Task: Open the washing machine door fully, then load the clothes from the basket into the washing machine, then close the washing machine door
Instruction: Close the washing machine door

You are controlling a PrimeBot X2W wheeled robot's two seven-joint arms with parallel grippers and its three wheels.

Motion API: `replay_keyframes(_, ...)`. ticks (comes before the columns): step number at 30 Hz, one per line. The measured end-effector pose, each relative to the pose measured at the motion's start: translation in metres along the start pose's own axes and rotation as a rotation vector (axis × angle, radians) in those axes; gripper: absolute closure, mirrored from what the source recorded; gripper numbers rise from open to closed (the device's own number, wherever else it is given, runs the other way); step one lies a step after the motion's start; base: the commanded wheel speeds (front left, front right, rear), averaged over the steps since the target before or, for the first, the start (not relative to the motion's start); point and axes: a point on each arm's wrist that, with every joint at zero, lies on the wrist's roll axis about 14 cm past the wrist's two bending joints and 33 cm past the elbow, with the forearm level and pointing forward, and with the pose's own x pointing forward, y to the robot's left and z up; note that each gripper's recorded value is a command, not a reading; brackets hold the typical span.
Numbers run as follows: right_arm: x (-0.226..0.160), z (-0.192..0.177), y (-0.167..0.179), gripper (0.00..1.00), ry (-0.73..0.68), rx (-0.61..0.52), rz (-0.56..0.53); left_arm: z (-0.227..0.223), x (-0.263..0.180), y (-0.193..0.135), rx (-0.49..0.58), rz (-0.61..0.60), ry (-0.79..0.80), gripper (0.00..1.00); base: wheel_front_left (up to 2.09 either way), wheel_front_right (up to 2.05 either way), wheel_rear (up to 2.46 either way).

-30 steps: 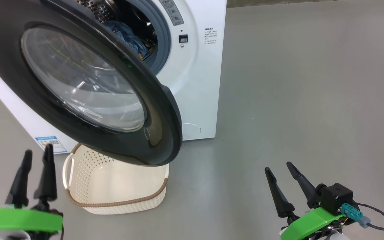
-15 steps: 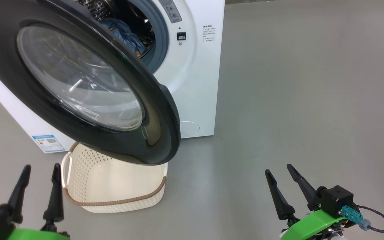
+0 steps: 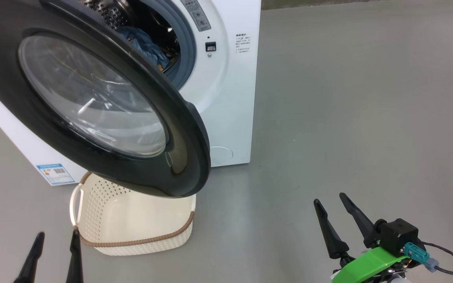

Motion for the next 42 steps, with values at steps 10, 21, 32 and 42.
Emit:
replay_keyframes(10, 0.001, 0.001, 0.001, 0.0, -0.004, -0.009, 0.007, -0.002, -0.007, 0.003, 0.023, 0.032, 0.004, 0.0, 0.0, 0.0, 0.0)
replay_keyframes(21, 0.001, 0.001, 0.0, 0.0, -0.004, -0.009, 0.003, -0.003, -0.007, 0.005, 0.018, 0.037, 0.007, 0.0, 0.0, 0.0, 0.0)
replay_keyframes(32, 0.002, 0.001, 0.001, 0.0, -0.003, -0.008, 0.006, -0.009, -0.009, 0.006, 0.028, 0.038, 0.027, 0.0, 0.0, 0.0, 0.0)
replay_keyframes(42, 0.002, 0.001, 0.001, 0.0, -0.003, -0.009, 0.007, -0.017, -0.013, 0.006, 0.025, 0.038, 0.053, 0.0, 0.0, 0.0, 0.0)
